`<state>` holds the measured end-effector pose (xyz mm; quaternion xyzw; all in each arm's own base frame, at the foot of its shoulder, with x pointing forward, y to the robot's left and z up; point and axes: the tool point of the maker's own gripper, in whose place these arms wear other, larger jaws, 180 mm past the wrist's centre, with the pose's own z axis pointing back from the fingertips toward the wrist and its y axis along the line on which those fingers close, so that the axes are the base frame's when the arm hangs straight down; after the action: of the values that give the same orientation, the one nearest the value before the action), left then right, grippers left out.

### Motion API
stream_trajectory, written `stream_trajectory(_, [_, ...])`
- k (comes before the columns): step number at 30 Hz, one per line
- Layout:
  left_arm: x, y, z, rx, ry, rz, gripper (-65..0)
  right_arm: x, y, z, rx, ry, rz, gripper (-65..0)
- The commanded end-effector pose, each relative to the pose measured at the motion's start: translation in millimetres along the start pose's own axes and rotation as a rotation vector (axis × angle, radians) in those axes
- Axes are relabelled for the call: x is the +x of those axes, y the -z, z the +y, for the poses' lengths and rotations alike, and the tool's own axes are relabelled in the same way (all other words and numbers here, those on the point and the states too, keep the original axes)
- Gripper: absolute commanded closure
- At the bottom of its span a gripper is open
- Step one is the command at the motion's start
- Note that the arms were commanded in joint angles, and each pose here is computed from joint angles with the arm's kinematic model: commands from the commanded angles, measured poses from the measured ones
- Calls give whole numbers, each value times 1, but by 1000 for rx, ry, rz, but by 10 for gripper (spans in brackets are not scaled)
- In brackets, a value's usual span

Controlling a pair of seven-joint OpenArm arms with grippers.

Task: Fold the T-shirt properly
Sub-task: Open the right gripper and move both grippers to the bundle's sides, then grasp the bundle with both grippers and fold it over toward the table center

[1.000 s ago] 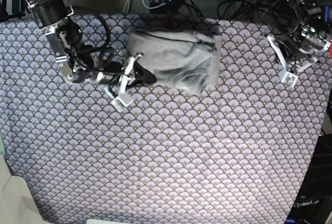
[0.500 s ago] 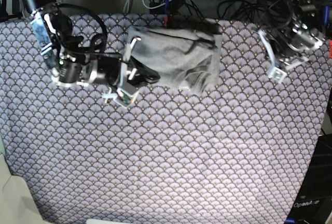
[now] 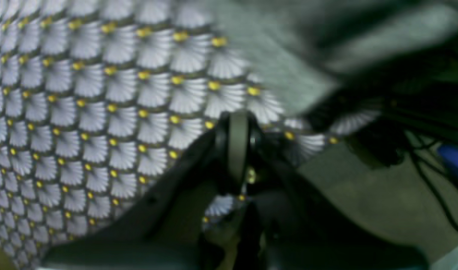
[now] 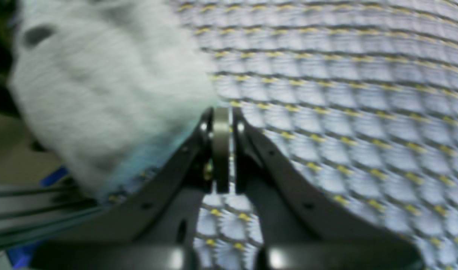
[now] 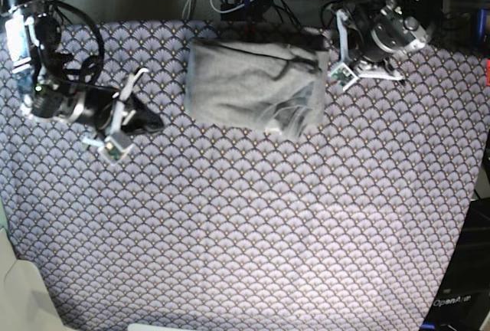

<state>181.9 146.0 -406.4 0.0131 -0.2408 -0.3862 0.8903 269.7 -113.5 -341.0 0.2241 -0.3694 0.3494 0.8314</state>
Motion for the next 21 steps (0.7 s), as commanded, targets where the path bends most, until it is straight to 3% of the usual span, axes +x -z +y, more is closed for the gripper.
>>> stream_trajectory(1, [5,-4,6,28,22,-14,0,9,-8,-5,-11,-7,-36,0])
stream_trajectory(6, [-3,-2,5,59,82,44,0,2,-12,-8,-28,12,-31,0])
stream_trajectory(15, [13,6,-31,-31,162,19,0,0,-12,-6,-25,19,-27,0])
stream_trajectory(21, [19,9,-42,-16,244,39,0,0,-12,-6,-24,20,-28,0])
